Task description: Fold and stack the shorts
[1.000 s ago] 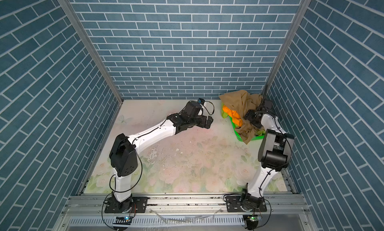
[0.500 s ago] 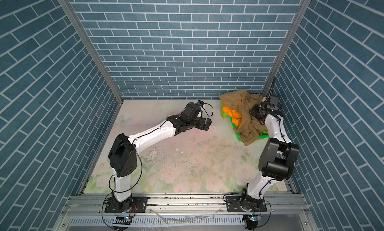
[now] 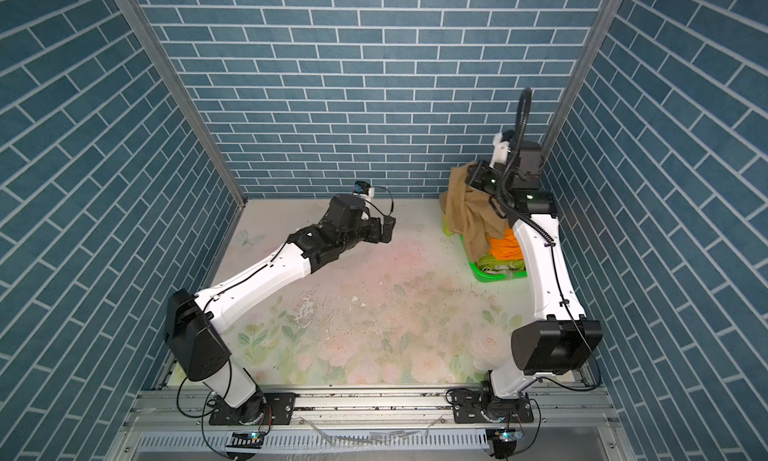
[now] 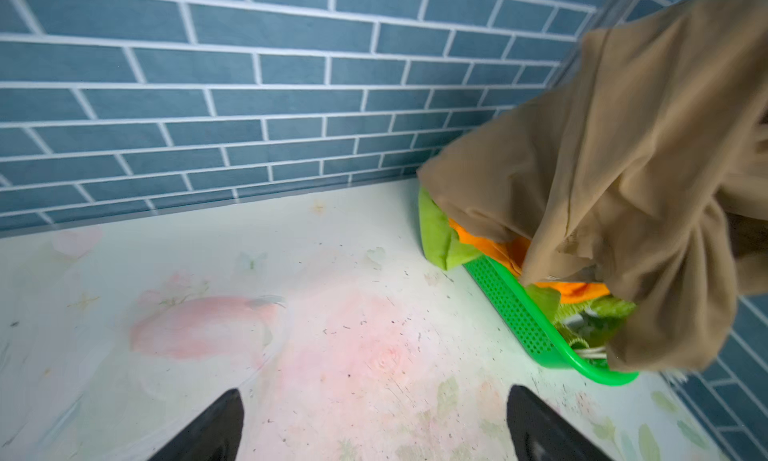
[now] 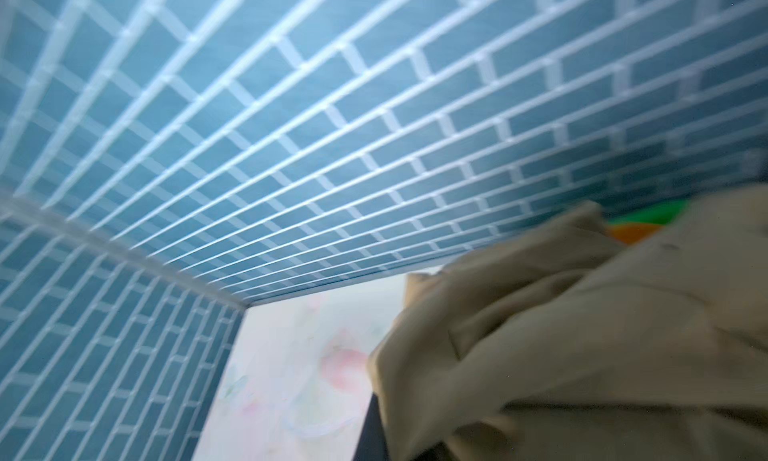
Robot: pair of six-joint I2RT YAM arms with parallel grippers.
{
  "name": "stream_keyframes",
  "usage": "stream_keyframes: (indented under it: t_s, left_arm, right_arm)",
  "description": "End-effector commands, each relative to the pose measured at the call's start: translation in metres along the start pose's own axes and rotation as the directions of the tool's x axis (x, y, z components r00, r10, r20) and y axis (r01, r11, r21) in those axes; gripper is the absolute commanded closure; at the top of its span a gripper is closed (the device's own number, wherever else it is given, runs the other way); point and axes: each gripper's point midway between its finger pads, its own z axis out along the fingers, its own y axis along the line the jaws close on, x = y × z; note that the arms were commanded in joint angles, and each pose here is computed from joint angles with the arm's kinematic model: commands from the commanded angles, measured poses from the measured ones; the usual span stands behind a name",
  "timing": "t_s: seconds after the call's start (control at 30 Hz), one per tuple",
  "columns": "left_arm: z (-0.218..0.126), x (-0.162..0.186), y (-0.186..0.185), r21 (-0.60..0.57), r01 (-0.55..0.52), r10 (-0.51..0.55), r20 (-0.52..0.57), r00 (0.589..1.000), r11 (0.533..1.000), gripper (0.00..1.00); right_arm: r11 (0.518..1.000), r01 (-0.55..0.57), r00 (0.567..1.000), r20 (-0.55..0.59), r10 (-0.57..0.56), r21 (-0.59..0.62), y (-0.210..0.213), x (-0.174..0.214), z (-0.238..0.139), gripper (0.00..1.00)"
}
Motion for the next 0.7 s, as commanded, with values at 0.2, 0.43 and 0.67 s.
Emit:
stream_keyframes:
  t_s: [0.2, 0.43, 0.67]
  left_arm:
    - [-0.089, -0.024, 0.095, -0.052, 0.320, -0.297, 0.259, 0.919, 0.946, 0.00]
    - [-0.103, 0.007, 0.118, -0.085, 0.357, -0.332, 0.221, 0.917, 0.930, 0.01]
    - [-0.074, 0.049, 0.122, -0.111, 0.354, -0.346, 0.088, 0.934, 0.929, 0.01]
  right_arm:
    - [0.964, 0.132, 0.968, -0.182, -0.175, -0.229, 0.118, 0.085, 0.050, 1.00]
    - [0.984, 0.035, 0.878, -0.476, 0.054, 0.176, -0.026, 0.212, 0.111, 0.54]
    - [0.982, 0.077, 0.857, -0.515, 0.024, 0.175, -0.039, 0.263, 0.073, 0.15]
